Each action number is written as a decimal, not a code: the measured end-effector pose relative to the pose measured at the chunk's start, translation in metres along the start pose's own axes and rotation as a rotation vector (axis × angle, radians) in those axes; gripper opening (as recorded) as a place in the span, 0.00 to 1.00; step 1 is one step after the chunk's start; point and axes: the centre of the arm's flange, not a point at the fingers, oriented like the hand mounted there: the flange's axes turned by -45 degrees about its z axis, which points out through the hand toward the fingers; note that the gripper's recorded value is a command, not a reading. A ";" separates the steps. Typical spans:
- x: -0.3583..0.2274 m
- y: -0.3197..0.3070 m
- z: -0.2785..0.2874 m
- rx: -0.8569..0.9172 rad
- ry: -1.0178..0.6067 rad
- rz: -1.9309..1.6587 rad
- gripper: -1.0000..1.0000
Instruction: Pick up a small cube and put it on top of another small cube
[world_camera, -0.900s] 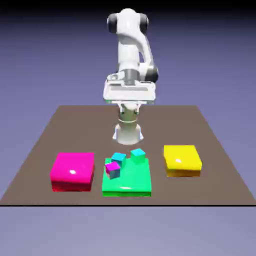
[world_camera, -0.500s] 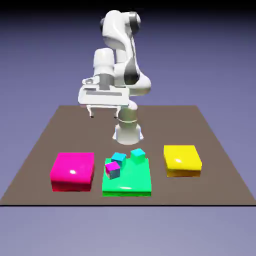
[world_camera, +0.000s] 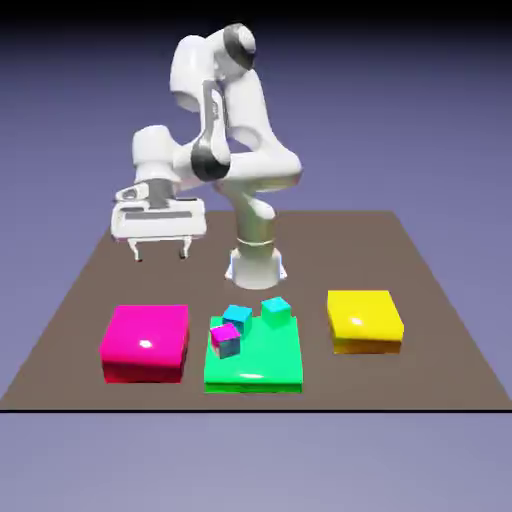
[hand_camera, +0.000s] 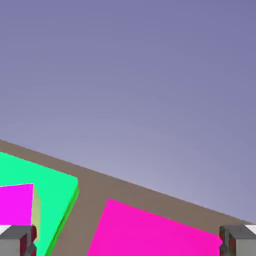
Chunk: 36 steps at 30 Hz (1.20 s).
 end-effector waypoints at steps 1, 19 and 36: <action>-0.009 0.003 0.002 0.011 -0.002 -0.010 0.50; -0.183 -0.006 0.050 0.230 0.043 -0.183 0.50; -0.227 -0.036 0.123 0.274 0.070 -0.218 0.00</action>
